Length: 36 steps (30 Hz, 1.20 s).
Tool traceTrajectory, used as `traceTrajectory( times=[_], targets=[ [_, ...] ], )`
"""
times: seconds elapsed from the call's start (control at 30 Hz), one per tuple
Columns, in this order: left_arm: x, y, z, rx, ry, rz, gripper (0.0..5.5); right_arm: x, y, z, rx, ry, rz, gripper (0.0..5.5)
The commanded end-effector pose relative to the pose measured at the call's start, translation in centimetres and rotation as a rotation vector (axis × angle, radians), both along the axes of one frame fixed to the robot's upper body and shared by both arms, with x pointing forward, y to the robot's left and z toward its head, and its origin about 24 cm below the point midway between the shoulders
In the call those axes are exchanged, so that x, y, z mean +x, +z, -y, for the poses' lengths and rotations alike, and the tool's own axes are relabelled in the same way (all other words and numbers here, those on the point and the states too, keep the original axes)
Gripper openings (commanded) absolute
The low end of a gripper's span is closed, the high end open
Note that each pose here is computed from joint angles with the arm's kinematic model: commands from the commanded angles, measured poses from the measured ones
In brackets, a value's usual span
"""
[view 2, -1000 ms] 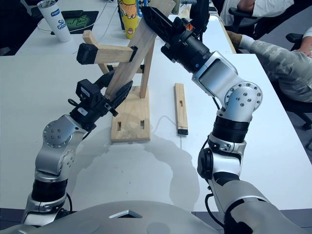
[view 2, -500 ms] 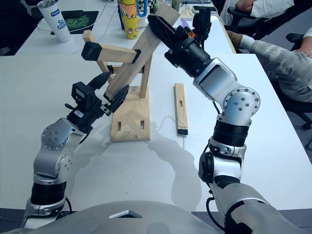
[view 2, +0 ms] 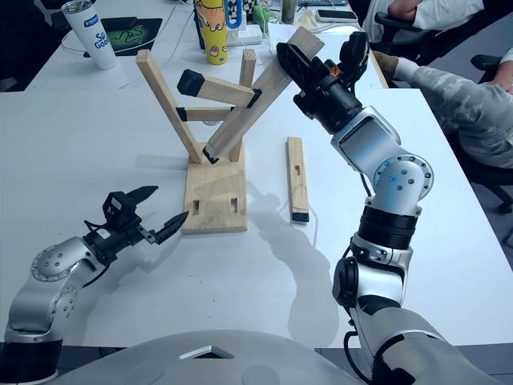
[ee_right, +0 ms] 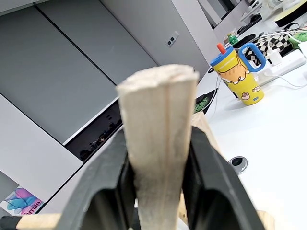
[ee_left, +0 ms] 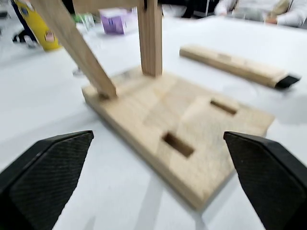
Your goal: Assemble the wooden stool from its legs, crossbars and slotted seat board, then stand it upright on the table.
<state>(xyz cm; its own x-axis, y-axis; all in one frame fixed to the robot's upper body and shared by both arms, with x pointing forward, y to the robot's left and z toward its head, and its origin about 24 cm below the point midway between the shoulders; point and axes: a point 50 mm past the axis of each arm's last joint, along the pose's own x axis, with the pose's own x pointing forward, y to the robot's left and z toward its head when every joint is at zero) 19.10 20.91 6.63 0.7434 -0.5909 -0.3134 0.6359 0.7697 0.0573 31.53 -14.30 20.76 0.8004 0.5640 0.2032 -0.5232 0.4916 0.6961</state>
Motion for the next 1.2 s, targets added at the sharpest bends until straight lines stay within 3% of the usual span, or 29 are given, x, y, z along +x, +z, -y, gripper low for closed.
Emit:
traceTrajectory(
  times=[0.03,0.33,0.6,0.7,0.9,1.2],
  targets=[
    [-0.2,-1.6,0.7,0.063,-0.05,-0.063,5.02,0.1,0.3,0.0,0.005,-0.006,0.011,1.04],
    [2.6,-4.2,2.7,0.161,-0.042,-0.044,5.02,0.2,0.3,-0.4,0.006,0.007,0.005,1.04],
    [6.2,-4.1,7.7,0.109,-0.065,0.058,3.85,0.5,0.2,-0.1,-0.016,-0.029,0.004,1.04],
    [6.7,-3.6,8.6,0.083,-0.055,0.089,3.82,0.9,0.1,0.5,-0.104,-0.09,0.022,1.04],
    [6.5,-3.8,8.2,0.087,-0.036,0.097,3.82,0.9,-0.5,1.6,-0.328,-0.163,0.127,1.03],
    [6.5,-2.4,6.8,-0.004,0.103,0.155,3.82,0.4,-2.2,1.5,-0.463,-0.14,0.176,1.03]
  ],
)
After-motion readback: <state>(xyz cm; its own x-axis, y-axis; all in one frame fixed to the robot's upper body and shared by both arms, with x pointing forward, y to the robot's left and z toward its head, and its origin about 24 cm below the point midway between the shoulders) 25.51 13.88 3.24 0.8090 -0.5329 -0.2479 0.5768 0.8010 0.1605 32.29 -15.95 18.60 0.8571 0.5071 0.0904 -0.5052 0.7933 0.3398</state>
